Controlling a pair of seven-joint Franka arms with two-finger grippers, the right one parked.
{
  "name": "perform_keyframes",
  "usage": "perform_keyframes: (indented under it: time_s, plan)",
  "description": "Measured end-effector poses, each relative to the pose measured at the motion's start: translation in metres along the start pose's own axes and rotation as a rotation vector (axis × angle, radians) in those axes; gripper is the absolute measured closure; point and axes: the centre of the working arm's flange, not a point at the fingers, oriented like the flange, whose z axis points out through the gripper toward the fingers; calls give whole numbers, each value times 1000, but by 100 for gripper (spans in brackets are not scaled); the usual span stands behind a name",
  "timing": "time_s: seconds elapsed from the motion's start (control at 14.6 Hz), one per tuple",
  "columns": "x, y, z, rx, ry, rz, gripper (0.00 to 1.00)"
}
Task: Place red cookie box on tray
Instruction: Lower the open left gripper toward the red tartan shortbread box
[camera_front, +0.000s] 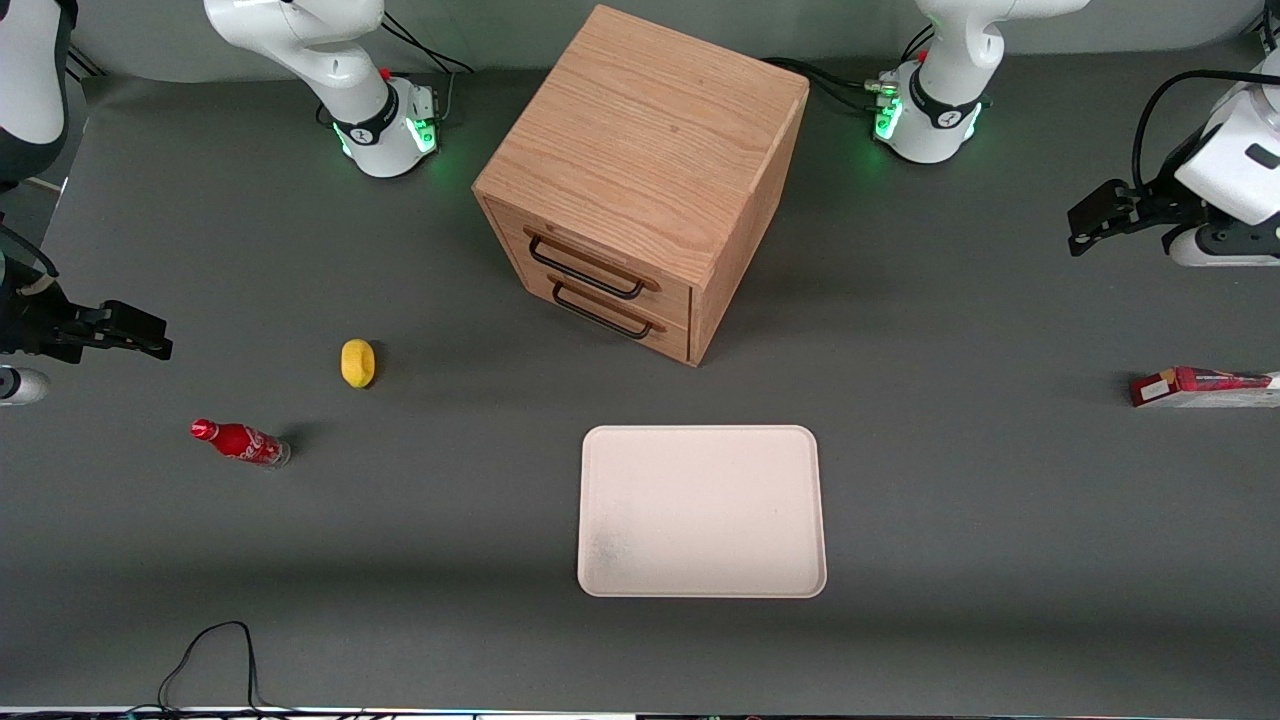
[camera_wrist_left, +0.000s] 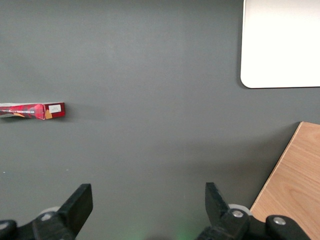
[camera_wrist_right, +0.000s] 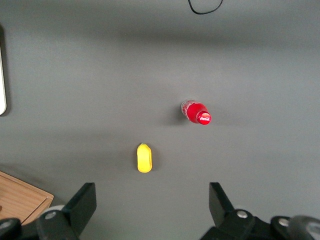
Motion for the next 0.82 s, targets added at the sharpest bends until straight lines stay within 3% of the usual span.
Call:
perform_keyframes:
  time_s: [0.27, 0.48, 0.55, 0.69, 0.82]
  plan:
    - [1, -13, 2, 9, -2, 19, 0]
    - [3, -37, 12, 103, -31, 141, 0]
    - [4, -53, 17, 113, -47, 192, 0]
    - [8, -95, 28, 109, -69, 284, 0]
    - [14, -145, 41, 106, -58, 434, 0]
